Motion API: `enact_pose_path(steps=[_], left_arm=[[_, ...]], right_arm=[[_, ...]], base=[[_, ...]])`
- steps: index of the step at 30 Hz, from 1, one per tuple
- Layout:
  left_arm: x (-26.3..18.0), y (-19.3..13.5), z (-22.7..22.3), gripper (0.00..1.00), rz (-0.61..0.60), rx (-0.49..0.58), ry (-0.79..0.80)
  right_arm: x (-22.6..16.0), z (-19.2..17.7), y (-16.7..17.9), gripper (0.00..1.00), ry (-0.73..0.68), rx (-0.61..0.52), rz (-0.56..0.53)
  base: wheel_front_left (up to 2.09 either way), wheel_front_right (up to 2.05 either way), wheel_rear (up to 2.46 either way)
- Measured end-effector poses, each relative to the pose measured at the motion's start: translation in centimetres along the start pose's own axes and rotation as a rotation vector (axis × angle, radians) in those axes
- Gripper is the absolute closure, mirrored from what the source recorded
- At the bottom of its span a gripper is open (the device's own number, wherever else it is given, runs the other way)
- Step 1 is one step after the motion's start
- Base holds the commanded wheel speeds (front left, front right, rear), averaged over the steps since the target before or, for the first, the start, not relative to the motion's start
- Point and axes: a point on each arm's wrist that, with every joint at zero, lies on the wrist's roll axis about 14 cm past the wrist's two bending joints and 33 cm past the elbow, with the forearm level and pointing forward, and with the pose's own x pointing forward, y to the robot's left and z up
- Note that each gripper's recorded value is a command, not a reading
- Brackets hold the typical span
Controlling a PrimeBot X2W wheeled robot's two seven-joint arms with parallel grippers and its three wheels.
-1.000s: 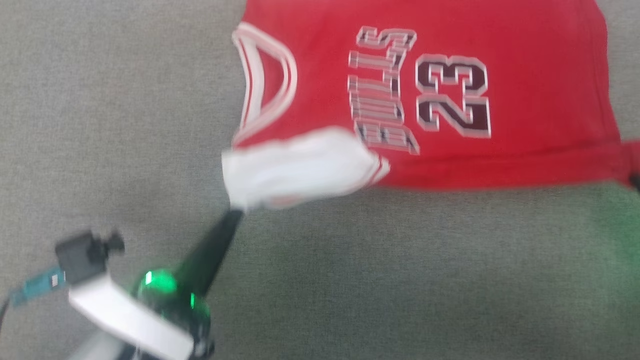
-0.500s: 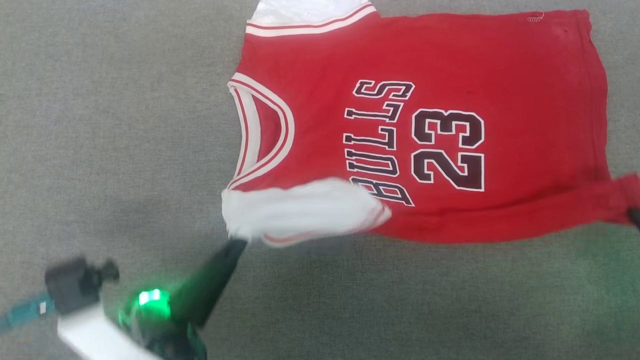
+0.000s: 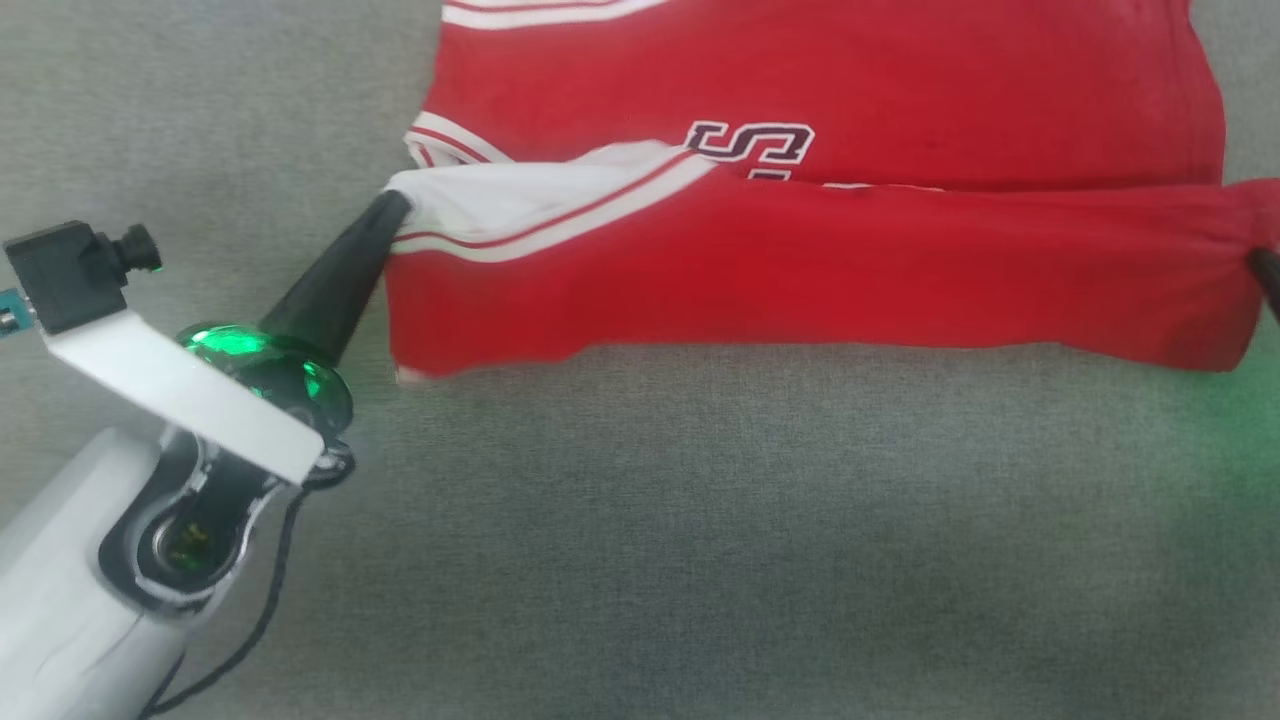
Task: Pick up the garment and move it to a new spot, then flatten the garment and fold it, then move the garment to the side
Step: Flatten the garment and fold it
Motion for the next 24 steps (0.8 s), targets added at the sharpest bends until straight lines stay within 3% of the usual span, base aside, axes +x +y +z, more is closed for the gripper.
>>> enact_pose_path(steps=[6,10,11,12,13,14,15,16,20,24], left_arm=[[0.9,5.6,-2.3,1.00,0.137,0.020,0.071],[1.3,7.7,-2.8,1.00,0.185,0.058,0.080],[1.4,8.1,-2.9,0.96,0.192,0.080,0.089],[1.3,8.2,-3.4,0.82,0.189,0.126,0.117],[1.3,8.4,-3.7,0.57,0.191,0.159,0.138],[1.2,8.6,-3.8,0.00,0.194,0.187,0.149],[1.0,8.8,-3.7,0.00,0.197,0.221,0.157],[0.9,8.9,-3.3,0.00,0.201,0.245,0.158],[0.3,8.8,-1.9,0.00,0.198,0.365,0.184],[0.7,5.6,0.6,0.00,0.116,0.498,0.215]], right_arm=[[1.8,-1.9,-0.7,1.00,0.041,-0.013,-0.025],[2.6,-2.9,-0.9,1.00,0.050,-0.027,-0.031],[2.7,-3.0,-0.9,1.00,0.046,-0.029,-0.032],[2.8,-3.1,-0.9,1.00,0.047,-0.039,-0.033],[2.8,-3.2,-0.9,1.00,0.047,-0.054,-0.034],[2.8,-3.0,-0.9,0.82,0.033,-0.064,-0.036],[2.7,-2.7,-1.0,0.54,0.017,-0.074,-0.039],[2.6,-2.5,-1.0,0.00,0.003,-0.083,-0.041],[2.1,-1.2,-0.7,0.00,-0.054,-0.114,-0.036],[0.7,0.3,-0.2,0.00,-0.125,-0.120,-0.022]], base=[[0.00,0.00,0.00],[0.00,0.00,0.00],[0.00,0.00,0.00],[0.00,0.00,0.00],[0.00,0.00,0.00],[0.00,0.00,0.00],[0.00,0.00,0.00],[0.00,0.00,0.00],[0.00,0.00,0.00],[0.00,0.00,0.00]])
